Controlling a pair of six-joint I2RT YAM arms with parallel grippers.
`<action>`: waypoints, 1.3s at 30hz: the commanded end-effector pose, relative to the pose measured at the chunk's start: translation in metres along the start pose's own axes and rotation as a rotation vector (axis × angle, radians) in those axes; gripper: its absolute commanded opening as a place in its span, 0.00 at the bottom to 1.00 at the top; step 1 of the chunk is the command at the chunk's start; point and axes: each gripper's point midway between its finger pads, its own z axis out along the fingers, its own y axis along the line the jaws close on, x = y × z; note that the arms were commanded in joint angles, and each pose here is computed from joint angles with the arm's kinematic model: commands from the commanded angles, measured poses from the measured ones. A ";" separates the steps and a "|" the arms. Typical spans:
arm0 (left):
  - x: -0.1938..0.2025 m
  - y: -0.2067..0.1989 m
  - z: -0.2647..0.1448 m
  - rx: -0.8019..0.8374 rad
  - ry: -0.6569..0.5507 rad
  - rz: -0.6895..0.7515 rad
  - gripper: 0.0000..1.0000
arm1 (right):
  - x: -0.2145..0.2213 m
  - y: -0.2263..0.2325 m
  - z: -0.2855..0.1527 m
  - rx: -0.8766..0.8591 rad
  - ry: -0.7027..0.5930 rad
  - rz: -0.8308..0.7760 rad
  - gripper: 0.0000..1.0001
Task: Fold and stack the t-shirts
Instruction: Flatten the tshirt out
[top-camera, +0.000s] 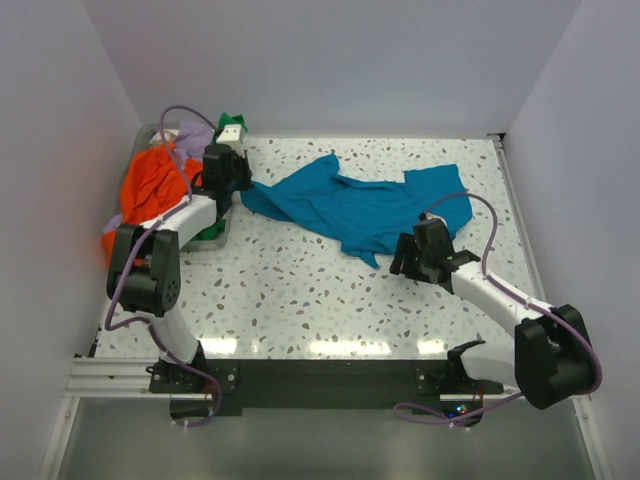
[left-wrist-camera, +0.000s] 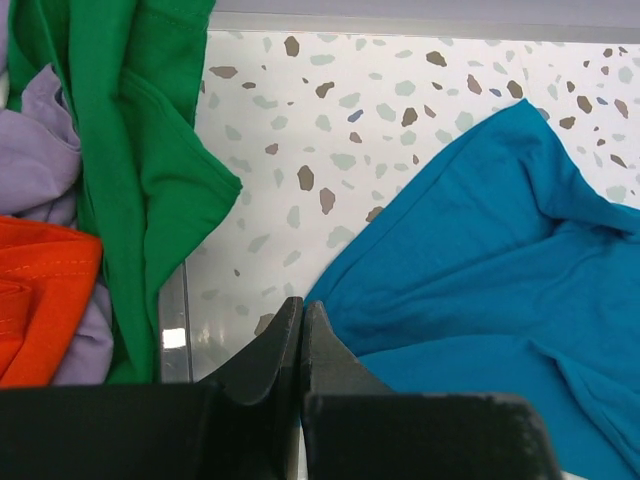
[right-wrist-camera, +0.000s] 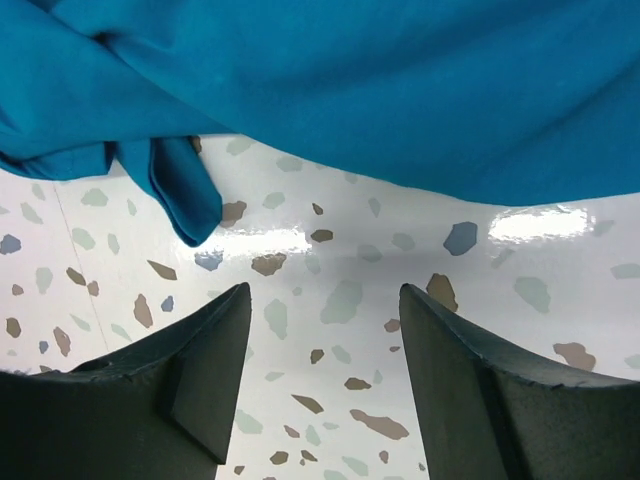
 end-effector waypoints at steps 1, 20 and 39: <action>-0.029 -0.012 -0.006 0.051 -0.093 -0.015 0.00 | -0.002 0.024 0.006 -0.111 -0.006 0.028 0.63; -0.025 -0.015 -0.002 0.071 -0.077 -0.012 0.00 | -0.001 0.073 0.039 -0.235 0.010 -0.068 0.54; -0.112 -0.001 -0.041 0.069 -0.211 -0.045 0.00 | -0.136 0.064 -0.076 -0.019 -0.353 -0.174 0.00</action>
